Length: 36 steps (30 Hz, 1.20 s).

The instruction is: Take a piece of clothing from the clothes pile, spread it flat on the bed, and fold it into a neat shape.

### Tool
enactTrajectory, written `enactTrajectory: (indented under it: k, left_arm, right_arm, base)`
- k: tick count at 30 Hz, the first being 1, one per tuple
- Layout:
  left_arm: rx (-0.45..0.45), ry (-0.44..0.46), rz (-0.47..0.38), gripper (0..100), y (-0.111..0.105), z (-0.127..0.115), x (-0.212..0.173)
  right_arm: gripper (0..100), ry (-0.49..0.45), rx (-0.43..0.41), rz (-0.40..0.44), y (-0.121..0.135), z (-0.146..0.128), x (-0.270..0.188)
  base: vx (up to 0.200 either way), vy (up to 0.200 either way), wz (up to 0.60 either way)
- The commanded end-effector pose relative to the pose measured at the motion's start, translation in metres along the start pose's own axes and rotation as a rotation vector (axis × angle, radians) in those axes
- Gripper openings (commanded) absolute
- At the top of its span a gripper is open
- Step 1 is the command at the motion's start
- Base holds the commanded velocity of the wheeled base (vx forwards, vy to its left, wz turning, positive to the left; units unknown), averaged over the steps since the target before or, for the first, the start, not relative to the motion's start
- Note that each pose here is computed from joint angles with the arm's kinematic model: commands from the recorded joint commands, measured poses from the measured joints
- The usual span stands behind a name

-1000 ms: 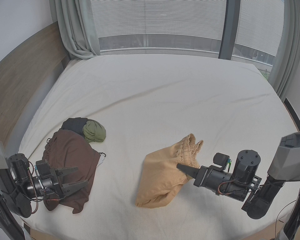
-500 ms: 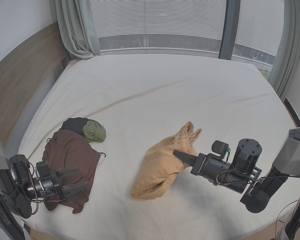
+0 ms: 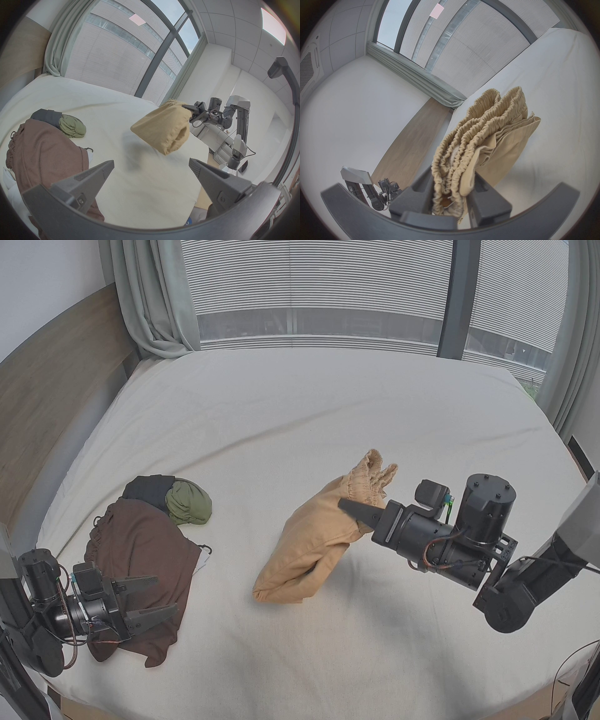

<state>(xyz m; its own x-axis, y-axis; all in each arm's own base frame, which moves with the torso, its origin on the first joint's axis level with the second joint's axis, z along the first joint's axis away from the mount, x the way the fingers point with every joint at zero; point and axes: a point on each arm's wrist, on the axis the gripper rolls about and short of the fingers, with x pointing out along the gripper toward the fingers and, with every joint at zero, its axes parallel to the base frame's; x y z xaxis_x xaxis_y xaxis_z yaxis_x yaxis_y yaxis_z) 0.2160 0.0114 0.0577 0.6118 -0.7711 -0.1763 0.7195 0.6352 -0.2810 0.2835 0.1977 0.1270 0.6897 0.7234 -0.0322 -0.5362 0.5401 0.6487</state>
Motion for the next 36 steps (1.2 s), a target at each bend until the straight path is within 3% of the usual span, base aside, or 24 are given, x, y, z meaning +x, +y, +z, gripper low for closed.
enactTrajectory:
  k: [1,36]
  left_arm:
    - [-0.005,0.004,-0.002,100,0.001,-0.001,0.001]
    - [-0.006,0.004,-0.001,100,0.0,-0.001,0.0]
  right_arm:
    - [0,-0.017,-0.004,0.011,0.001,0.019,0.018]
    - [0,-0.021,0.013,-0.054,-0.051,0.058,0.113]
  base:
    - [0.0,0.0,0.0]
    - [0.0,0.0,0.0]
